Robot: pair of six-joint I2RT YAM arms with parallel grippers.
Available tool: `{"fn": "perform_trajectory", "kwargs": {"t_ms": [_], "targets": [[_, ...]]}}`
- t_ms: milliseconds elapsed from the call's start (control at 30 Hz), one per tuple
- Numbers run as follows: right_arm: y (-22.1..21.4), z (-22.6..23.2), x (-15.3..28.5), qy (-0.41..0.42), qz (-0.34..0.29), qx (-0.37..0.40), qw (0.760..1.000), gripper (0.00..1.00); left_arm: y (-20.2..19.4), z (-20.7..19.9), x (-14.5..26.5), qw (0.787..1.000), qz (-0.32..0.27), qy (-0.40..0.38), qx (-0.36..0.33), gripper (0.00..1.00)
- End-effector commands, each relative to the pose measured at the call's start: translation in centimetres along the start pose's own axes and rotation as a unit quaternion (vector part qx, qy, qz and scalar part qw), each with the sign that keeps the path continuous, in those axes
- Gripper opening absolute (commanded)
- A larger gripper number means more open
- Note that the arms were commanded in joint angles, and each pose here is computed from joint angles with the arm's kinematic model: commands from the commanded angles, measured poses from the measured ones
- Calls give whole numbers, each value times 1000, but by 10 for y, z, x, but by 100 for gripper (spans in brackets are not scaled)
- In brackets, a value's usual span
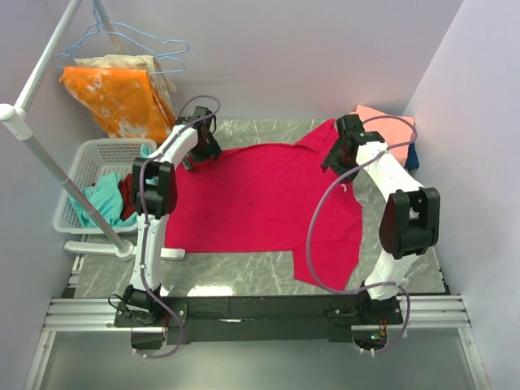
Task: Fold and stack the t-shirts
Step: Flatten the tshirt out
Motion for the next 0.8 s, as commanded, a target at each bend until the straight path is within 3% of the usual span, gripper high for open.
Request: {"fn": "perform_trajectory", "kwargs": {"t_ms": [0,233,767], "targets": [[18,2,8,-2,-16,6,1000,66,5,1,-12,1000,7,4,7,98],[18,9,-3,3,1,10,1000,64,27,7,-18,998,-51,19,19,100],[4,11,-11,16,28,25,999,60,91,-29,-12,979,-193,-43,48,99]]}}
Point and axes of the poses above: each gripper's point midway between its finger pads, its own x axis back along the fingers, its own z axis along the line the jaws close on, y = z × x, the point moved 1 cm from there along x, back along the fingers, and after that the axes turned 11 degrees about x, right-handed, at the moved point
